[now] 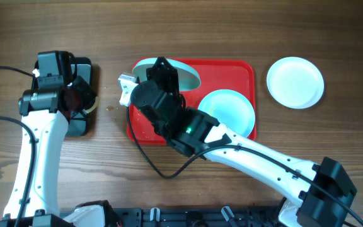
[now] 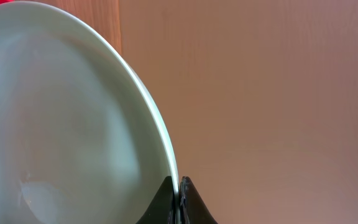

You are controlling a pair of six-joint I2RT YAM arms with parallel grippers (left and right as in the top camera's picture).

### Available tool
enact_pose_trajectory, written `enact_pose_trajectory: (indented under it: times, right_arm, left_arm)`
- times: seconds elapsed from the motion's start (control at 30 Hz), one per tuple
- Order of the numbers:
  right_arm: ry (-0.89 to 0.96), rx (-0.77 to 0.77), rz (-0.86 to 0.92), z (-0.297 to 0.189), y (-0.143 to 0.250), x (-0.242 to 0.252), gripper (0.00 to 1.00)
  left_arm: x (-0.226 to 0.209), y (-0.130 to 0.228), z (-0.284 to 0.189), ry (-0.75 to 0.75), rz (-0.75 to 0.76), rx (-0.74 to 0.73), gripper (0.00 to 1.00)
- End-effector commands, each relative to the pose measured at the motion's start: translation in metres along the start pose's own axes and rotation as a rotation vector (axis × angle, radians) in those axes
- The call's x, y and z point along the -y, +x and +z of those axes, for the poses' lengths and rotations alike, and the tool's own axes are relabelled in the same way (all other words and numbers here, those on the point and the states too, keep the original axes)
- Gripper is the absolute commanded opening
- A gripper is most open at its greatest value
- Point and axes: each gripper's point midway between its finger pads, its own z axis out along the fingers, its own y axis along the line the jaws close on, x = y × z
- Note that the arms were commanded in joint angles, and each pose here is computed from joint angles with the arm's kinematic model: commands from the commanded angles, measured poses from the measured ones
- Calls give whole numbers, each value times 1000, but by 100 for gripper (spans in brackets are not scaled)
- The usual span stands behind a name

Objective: Clean dirty plates on tray and stack at the side

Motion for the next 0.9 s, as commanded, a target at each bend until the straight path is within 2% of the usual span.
enact_pose_trajectory:
  times: [0.0,0.1,0.2,0.27,0.33,0.37,0.43,0.57,0.73,0.87]
  right_arm:
    - [16,3,142,-1,2,11,4]
    - [-22,27,229,5,4,5,4]
    - [-261,92,516,24,11,-33,4]
    - [-455,71,740,37,27,-62,4]
    - [-611,-23,1053,53,50,-84,4]
    - [-702,-82,1212,60,62,-98,4]
    - [-877,-163,1412,67,73,-125,4]
    - [-1050,-260,1436,78,71,-185,4]
    - [-1087,-401,1455,87,74,-233,4]
    - [-1032,-441,1479,95,80,-236,4]
  left_arm:
    - [0,1,-2,14,12,-2,4]
    - [0,0,-2,13,12,-2,4]
    - [0,1,-2,14,12,-2,4]
    - [0,1,-2,16,12,-5,4]
    - [7,4,-2,56,12,-25,4]
    - [14,7,-3,92,14,-41,4]
    - [34,13,-6,210,89,-76,4]
    - [71,26,-17,410,142,-145,4]
    - [92,46,-13,433,207,-187,4]
    - [115,73,-2,444,286,-249,4]
